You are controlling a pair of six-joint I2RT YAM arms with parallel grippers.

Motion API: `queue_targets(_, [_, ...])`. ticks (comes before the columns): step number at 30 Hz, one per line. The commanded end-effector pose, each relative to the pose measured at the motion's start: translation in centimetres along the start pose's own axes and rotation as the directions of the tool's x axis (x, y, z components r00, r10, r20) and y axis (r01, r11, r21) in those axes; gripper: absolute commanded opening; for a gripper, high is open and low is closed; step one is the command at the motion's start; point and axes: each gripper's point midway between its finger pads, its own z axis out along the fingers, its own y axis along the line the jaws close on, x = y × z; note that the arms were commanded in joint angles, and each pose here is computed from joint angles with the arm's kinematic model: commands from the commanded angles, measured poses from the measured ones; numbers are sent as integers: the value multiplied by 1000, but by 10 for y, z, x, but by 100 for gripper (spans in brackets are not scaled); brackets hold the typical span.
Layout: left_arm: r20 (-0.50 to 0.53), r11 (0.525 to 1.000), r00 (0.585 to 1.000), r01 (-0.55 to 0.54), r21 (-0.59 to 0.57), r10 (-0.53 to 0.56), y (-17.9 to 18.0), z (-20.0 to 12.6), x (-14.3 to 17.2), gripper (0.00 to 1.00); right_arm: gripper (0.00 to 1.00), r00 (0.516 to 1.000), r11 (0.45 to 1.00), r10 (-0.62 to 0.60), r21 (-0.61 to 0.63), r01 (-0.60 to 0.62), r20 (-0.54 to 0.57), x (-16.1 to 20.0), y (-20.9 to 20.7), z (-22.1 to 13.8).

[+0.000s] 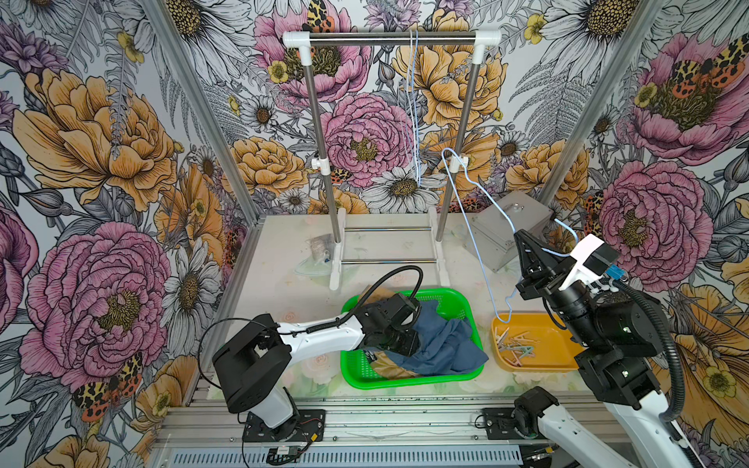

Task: Remove the clothespins securing t-shirts to the hanger
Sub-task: Place the T-shirt in the basket.

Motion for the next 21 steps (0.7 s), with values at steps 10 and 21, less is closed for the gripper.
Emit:
queue_targets(10, [-110, 935, 989, -126, -332, 94, 14, -55, 5, 70, 0, 999, 998, -42, 42, 42, -9, 0, -6, -11])
queue_targets(21, [121, 960, 971, -175, -217, 204, -34, -125, -45, 77, 0, 998, 996, -49, 73, 53, -45, 11, -12, -14])
